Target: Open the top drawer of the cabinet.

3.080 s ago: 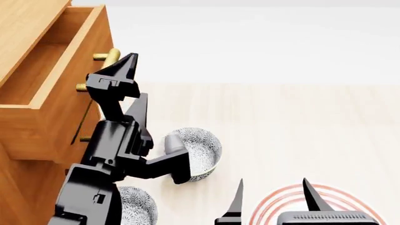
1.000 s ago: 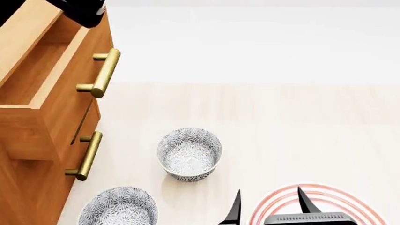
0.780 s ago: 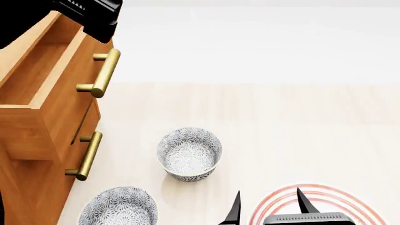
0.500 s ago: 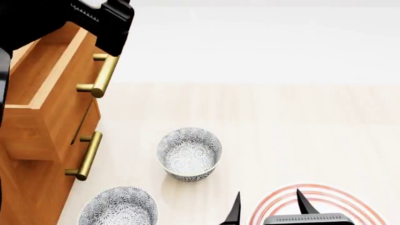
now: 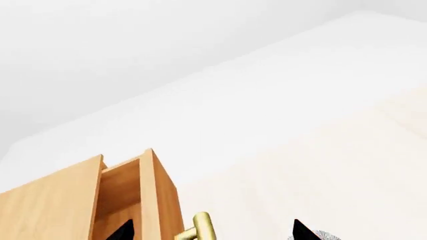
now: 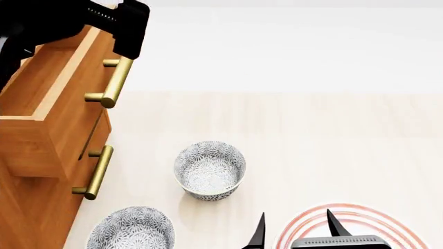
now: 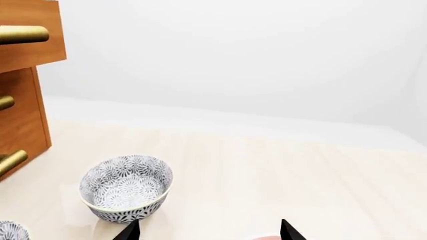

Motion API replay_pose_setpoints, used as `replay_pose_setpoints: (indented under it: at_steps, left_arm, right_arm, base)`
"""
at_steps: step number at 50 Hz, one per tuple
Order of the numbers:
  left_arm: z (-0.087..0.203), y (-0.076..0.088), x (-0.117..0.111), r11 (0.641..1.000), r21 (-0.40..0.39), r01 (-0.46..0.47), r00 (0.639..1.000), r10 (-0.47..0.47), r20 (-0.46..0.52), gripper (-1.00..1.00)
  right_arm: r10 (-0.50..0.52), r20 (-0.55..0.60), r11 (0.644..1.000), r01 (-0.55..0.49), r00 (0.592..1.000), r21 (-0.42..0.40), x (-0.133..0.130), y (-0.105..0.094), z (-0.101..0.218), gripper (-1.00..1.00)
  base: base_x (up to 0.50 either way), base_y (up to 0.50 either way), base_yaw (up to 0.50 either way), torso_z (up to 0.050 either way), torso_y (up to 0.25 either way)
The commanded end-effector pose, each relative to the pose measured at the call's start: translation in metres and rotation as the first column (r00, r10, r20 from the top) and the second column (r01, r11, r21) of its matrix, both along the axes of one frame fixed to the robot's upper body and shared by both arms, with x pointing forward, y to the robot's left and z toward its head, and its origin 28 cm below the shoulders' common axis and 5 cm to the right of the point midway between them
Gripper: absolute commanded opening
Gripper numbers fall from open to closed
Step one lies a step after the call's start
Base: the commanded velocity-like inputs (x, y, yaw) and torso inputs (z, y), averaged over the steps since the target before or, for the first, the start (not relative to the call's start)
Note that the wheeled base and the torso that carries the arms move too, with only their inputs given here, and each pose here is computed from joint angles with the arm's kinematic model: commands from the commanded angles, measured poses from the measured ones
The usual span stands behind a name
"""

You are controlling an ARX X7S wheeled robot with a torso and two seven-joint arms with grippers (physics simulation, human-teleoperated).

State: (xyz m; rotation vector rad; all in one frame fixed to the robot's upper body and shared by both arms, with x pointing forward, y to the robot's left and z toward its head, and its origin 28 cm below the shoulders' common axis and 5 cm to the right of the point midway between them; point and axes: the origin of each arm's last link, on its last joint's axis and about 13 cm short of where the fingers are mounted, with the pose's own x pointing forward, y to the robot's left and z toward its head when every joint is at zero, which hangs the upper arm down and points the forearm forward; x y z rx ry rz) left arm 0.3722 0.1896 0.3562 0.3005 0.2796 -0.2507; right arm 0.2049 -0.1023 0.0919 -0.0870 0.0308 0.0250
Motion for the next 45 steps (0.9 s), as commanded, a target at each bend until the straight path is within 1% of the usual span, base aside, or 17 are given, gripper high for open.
replay_pose_setpoints:
  at_steps: [1, 8, 10, 19, 30, 32, 35, 38, 40, 42, 45]
  left_arm:
    - [-0.011, 0.003, 0.015, 0.998, -0.055, -0.032, 0.998, 0.029, -0.062, 1.0]
    - [-0.015, 0.011, 0.026, 0.992, -0.067, -0.106, 0.992, 0.101, -0.071, 1.0]
    - [-0.015, 0.011, 0.025, 0.993, -0.071, -0.098, 0.993, 0.093, -0.072, 1.0]
    - [-0.02, 0.015, 0.03, 0.991, -0.065, -0.117, 0.991, 0.112, -0.079, 1.0]
    - [-0.019, 0.019, 0.032, 0.987, -0.131, -0.093, 0.991, 0.078, -0.111, 1.0]
    - [-0.021, 0.019, 0.032, 0.984, -0.163, -0.077, 0.99, 0.055, -0.133, 1.0]
    - [-0.025, 0.021, 0.035, 0.98, -0.178, -0.087, 0.987, 0.06, -0.152, 1.0]
    - [-0.027, 0.022, 0.038, 0.978, -0.185, -0.096, 0.985, 0.067, -0.158, 1.0]
    - [-0.029, 0.022, 0.04, 0.979, -0.18, -0.1, 0.984, 0.071, -0.161, 1.0]
    - [-0.031, 0.024, 0.041, 0.978, -0.168, -0.122, 0.983, 0.096, -0.157, 1.0]
    - [-0.033, 0.025, 0.042, 0.978, -0.168, -0.123, 0.983, 0.096, -0.159, 1.0]
  right_arm:
    - [-0.003, -0.007, 1.0, 0.003, 1.0, 0.0, 0.001, -0.001, -0.003, 1.0]
    - [-0.005, -0.01, 1.0, 0.005, 1.0, 0.0, 0.003, -0.001, -0.004, 1.0]
    - [-0.003, -0.011, 1.0, 0.003, 1.0, 0.0, 0.003, -0.001, -0.004, 1.0]
    - [0.001, -0.017, 1.0, -0.001, 1.0, -0.002, 0.004, 0.0, -0.007, 1.0]
    - [-0.001, -0.019, 1.0, 0.001, 1.0, -0.001, 0.005, 0.0, -0.005, 1.0]
    - [-0.001, -0.018, 1.0, 0.001, 1.0, -0.001, 0.005, 0.0, -0.005, 1.0]
    - [0.0, -0.019, 1.0, 0.0, 1.0, -0.002, 0.005, 0.0, -0.006, 1.0]
    - [0.0, -0.019, 1.0, 0.0, 1.0, -0.001, 0.005, 0.0, -0.006, 1.0]
    - [-0.001, -0.021, 1.0, 0.001, 1.0, -0.001, 0.006, 0.0, -0.006, 1.0]
    - [-0.001, -0.022, 1.0, 0.001, 1.0, -0.001, 0.006, 0.0, -0.007, 1.0]
    - [0.001, -0.022, 1.0, -0.001, 1.0, -0.001, 0.006, 0.0, -0.006, 1.0]
  base:
    - [0.0, 0.0, 0.0, 0.0, 0.0]
    - [0.0, 0.0, 0.0, 0.0, 0.0]
    - [0.0, 0.0, 0.0, 0.0, 0.0]
    - [0.0, 0.0, 0.0, 0.0, 0.0]
    - [0.0, 0.0, 0.0, 0.0, 0.0]
    - [0.0, 0.0, 0.0, 0.0, 0.0]
    - [0.0, 0.0, 0.0, 0.0, 0.0]
    - [0.0, 0.0, 0.0, 0.0, 0.0]
    - [0.0, 0.0, 0.0, 0.0, 0.0]
    - [0.0, 0.0, 0.0, 0.0, 0.0]
    - [0.0, 0.0, 0.0, 0.0, 0.0]
